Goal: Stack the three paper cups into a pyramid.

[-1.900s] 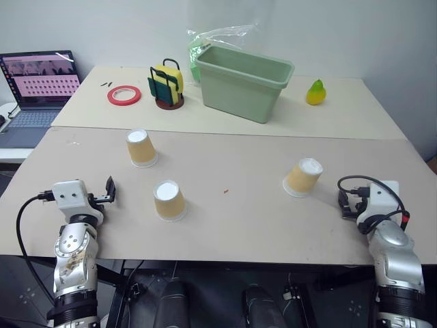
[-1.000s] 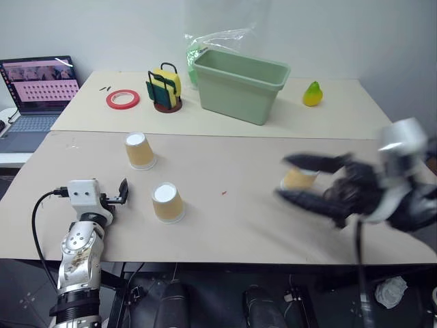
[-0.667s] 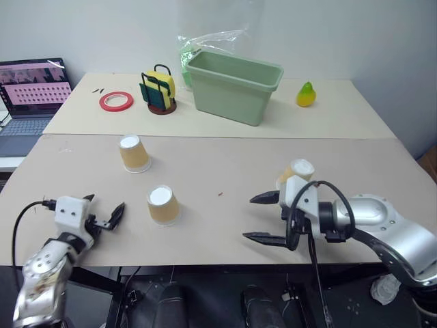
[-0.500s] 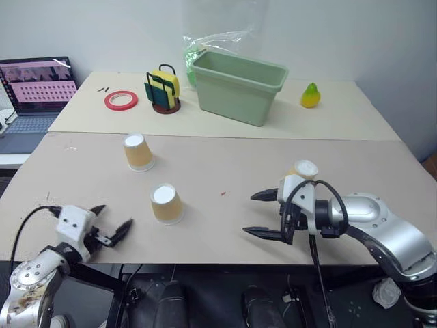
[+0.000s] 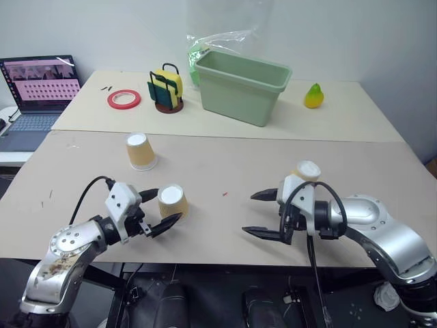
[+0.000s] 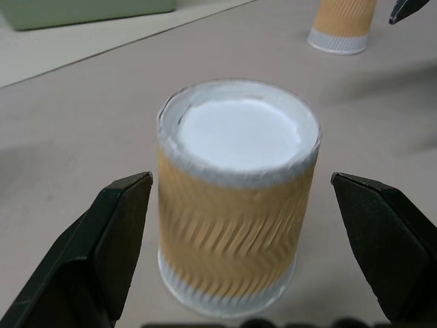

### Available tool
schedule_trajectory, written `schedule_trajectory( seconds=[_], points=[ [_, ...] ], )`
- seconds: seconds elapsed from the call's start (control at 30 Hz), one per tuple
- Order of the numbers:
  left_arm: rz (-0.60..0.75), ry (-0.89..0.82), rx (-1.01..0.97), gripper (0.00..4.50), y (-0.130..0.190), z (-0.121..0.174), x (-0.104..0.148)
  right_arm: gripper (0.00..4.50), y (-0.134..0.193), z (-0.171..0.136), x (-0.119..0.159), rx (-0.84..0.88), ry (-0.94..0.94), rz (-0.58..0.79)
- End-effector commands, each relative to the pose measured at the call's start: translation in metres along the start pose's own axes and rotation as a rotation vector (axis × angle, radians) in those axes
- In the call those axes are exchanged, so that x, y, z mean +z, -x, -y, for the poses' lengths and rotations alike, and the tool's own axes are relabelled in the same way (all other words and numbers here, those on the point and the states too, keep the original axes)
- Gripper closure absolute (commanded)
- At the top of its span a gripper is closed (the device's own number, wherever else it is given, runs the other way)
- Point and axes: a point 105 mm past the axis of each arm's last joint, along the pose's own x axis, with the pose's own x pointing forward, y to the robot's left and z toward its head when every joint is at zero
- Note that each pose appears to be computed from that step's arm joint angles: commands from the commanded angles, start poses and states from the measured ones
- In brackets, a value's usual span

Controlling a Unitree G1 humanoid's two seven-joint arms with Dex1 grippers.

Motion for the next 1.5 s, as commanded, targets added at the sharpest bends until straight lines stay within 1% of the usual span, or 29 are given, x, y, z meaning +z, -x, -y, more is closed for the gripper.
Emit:
schedule_trajectory(
  seconds=[0.03,0.37,0.4,0.43,0.67,1.1,1.17,1.2,1.43,1.5],
  points=[
    [0.039,-0.012,-0.016,0.00,-0.006,-0.001,0.012,0.02,0.005,0.004,0.011,-0.039,0.031,0.029],
    [0.040,-0.009,-0.010,0.00,-0.012,-0.007,0.011,0.02,0.008,0.007,0.013,-0.068,0.032,0.028],
    [0.038,-0.003,-0.007,0.54,-0.012,-0.008,0.010,0.00,0.008,0.007,0.013,-0.069,0.031,0.029],
    [0.035,-0.003,-0.007,0.67,-0.013,-0.008,0.010,0.00,0.008,0.008,0.013,-0.072,0.029,0.030],
    [0.007,0.010,-0.016,0.67,-0.015,-0.008,0.005,0.00,0.009,0.009,0.013,-0.084,0.023,0.028],
    [0.016,0.024,-0.037,0.67,-0.020,-0.006,0.004,0.00,0.009,0.013,0.010,-0.108,0.024,0.015],
    [0.017,0.029,-0.038,1.16,-0.021,-0.005,0.004,0.00,0.010,0.014,0.010,-0.111,0.025,0.013],
    [0.017,0.030,-0.038,1.30,-0.021,-0.005,0.004,0.00,0.010,0.014,0.010,-0.112,0.024,0.013],
    [0.005,0.010,-0.029,1.30,-0.026,-0.007,0.003,0.00,0.010,0.015,0.009,-0.117,0.026,0.007],
    [0.022,0.004,-0.020,1.30,-0.029,-0.009,0.008,0.00,0.010,0.015,0.009,-0.120,0.028,0.005]
  ],
)
